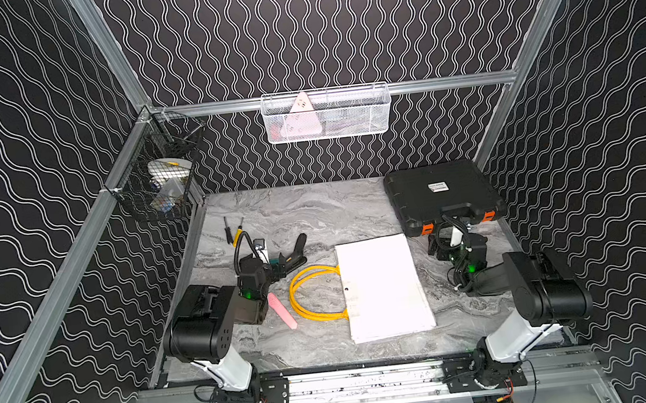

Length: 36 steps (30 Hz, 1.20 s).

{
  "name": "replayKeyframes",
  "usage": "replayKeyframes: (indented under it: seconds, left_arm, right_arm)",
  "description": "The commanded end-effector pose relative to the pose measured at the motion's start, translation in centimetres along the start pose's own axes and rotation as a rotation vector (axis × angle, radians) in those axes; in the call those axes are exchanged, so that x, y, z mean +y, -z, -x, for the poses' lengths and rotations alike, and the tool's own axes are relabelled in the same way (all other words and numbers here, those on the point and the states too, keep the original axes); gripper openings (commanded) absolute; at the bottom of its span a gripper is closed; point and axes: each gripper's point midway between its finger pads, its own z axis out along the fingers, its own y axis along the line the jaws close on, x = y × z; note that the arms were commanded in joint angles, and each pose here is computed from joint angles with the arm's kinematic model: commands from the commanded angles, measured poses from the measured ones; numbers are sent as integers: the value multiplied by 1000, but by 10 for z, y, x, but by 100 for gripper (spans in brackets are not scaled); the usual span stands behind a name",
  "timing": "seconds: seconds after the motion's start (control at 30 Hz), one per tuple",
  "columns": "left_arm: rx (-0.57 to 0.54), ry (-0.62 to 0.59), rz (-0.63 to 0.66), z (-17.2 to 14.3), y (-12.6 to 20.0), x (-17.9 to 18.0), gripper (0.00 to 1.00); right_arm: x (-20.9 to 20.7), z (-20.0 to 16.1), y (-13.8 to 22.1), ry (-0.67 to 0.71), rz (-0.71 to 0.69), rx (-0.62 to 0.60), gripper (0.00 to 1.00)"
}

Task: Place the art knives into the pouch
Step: Open the pouch at the center of the board.

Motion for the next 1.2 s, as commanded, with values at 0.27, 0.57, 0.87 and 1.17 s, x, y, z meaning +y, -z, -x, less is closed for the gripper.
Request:
replayKeyframes:
  seconds: [0.27, 0.57, 0.87, 1.17]
  left_arm:
    - [-30, 1, -8, 8, -1, -1, 98]
    - [-32, 6, -1, 8, -1, 2, 98]
    - [-148, -44, 149, 31, 30, 5, 98]
    - [13, 281, 53, 118, 54, -32, 98]
  right_arm:
    - [-2, 14, -1, 3, -21, -50, 100]
    - [-6, 12, -1, -7, -40, -45, 100]
    - [-27, 73, 30, -85, -260, -80, 100]
    - [123, 139, 52, -354, 537, 130, 100]
